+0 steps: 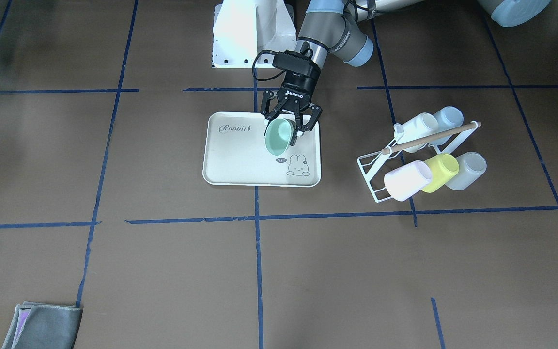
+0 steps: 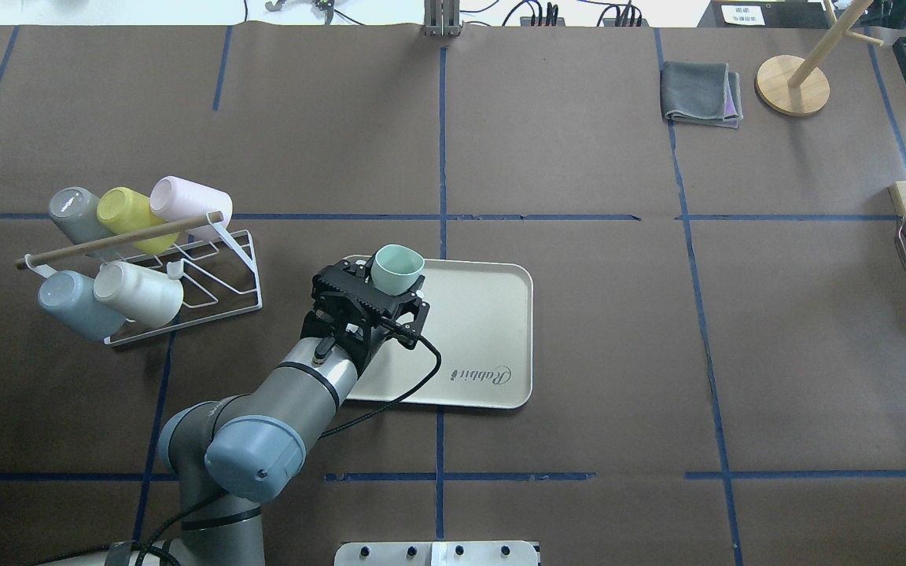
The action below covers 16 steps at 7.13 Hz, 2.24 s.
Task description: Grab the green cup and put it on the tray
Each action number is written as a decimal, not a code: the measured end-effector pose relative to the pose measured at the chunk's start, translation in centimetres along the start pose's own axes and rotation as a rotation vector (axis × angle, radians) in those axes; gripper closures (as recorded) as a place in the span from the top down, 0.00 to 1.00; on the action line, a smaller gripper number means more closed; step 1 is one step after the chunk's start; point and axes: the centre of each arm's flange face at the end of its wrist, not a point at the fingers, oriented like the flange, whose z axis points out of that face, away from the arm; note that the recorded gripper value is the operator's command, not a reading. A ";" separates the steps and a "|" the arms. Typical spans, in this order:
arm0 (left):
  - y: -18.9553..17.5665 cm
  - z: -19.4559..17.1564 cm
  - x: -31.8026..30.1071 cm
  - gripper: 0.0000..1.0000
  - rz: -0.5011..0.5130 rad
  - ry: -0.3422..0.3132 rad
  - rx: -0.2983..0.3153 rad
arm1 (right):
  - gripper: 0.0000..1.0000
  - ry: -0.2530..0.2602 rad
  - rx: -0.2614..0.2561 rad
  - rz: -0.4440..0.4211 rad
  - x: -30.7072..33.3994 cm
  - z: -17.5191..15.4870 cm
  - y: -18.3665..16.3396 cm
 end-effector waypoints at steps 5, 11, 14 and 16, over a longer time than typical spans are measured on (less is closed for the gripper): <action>1.8 1.4 3.8 0.64 -0.049 -0.009 0.001 | 1.00 0.003 -0.001 0.004 0.1 0.1 0.0; 4.1 2.4 5.2 0.75 -0.086 0.004 0.038 | 1.00 0.004 -0.003 0.006 0.2 0.2 0.0; 5.0 2.3 5.7 0.81 -0.081 0.009 0.028 | 1.00 0.003 -0.003 0.007 0.2 0.2 0.0; 5.1 2.2 5.7 0.82 -0.081 0.010 0.028 | 1.00 0.002 -0.003 0.007 0.2 0.2 0.0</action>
